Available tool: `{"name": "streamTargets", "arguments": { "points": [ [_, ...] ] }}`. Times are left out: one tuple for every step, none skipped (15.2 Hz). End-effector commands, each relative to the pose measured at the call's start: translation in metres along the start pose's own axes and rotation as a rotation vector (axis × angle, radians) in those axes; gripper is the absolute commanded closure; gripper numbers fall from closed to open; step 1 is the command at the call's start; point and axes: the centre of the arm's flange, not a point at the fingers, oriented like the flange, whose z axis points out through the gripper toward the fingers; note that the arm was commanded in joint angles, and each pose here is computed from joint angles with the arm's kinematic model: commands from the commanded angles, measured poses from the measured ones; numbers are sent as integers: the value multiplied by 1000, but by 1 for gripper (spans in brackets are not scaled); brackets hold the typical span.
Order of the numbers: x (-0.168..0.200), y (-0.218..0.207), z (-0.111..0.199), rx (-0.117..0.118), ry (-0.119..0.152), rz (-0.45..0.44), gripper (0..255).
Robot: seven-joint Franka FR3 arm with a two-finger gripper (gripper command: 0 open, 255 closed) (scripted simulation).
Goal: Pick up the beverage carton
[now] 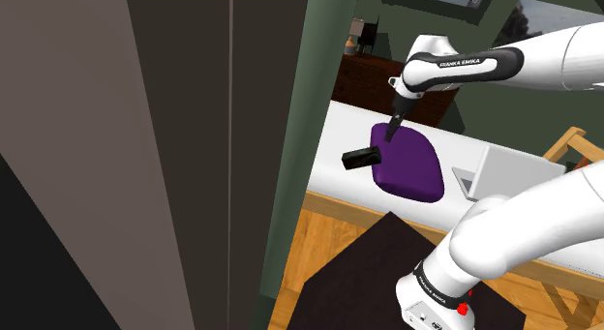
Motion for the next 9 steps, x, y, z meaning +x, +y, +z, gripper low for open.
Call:
{"name": "streamTargets", "arguments": {
  "points": [
    [3,23,16,-1,-3,-23,0],
    [5,33,24,0,-4,-33,0],
    [7,44,33,0,-6,-44,0],
    [9,54,41,1,-7,-55,0],
    [11,64,49,1,-9,-65,0],
    [14,74,57,2,-10,-76,0],
    [16,84,66,3,-12,-86,0],
    [18,94,74,3,-13,-97,0],
    [21,104,82,4,-15,-107,0]
  ]
}}
